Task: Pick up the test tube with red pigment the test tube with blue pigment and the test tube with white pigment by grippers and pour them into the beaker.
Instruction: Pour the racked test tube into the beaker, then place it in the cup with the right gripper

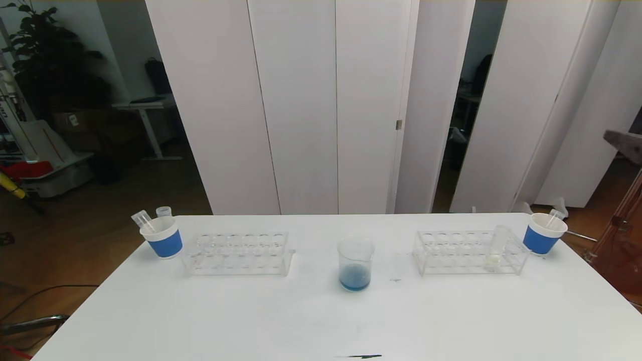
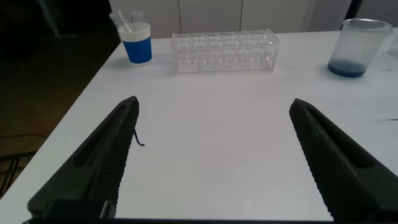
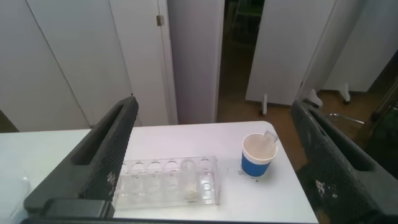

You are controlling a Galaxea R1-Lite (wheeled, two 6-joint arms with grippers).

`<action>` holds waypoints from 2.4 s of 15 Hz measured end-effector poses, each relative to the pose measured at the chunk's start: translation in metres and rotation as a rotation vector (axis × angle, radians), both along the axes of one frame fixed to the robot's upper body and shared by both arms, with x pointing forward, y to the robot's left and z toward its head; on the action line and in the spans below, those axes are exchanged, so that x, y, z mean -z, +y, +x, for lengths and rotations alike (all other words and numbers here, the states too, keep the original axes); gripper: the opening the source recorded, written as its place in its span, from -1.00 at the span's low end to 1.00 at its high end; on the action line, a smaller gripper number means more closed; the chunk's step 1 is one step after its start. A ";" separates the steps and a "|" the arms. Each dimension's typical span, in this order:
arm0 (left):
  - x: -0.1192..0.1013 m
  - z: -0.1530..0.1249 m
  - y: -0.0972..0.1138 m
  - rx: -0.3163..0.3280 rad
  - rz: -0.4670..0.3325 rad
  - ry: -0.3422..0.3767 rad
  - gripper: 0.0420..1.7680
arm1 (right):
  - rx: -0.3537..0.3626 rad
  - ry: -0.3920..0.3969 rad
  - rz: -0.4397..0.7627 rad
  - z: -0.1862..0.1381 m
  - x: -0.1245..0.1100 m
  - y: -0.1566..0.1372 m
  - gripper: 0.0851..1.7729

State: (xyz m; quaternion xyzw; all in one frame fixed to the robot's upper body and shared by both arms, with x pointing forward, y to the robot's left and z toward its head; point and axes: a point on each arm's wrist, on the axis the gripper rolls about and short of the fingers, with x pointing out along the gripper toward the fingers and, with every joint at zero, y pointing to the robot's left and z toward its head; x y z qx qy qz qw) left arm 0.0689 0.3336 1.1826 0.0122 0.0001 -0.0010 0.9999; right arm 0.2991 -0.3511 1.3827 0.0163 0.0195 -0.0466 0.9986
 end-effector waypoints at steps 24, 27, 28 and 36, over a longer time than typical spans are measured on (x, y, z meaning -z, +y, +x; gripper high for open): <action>0.000 0.000 0.000 0.000 0.000 0.000 0.96 | 0.047 0.207 -0.024 0.093 0.206 0.029 0.97; 0.000 0.000 0.000 0.000 0.000 0.000 0.96 | 0.048 0.203 -0.041 0.111 0.214 0.032 0.97; 0.000 0.000 0.000 0.000 0.000 0.000 0.96 | 0.045 0.205 -0.048 0.115 0.217 0.033 0.97; 0.000 0.000 0.000 0.000 0.000 0.000 0.96 | 0.039 0.227 -0.060 0.137 0.238 0.036 0.97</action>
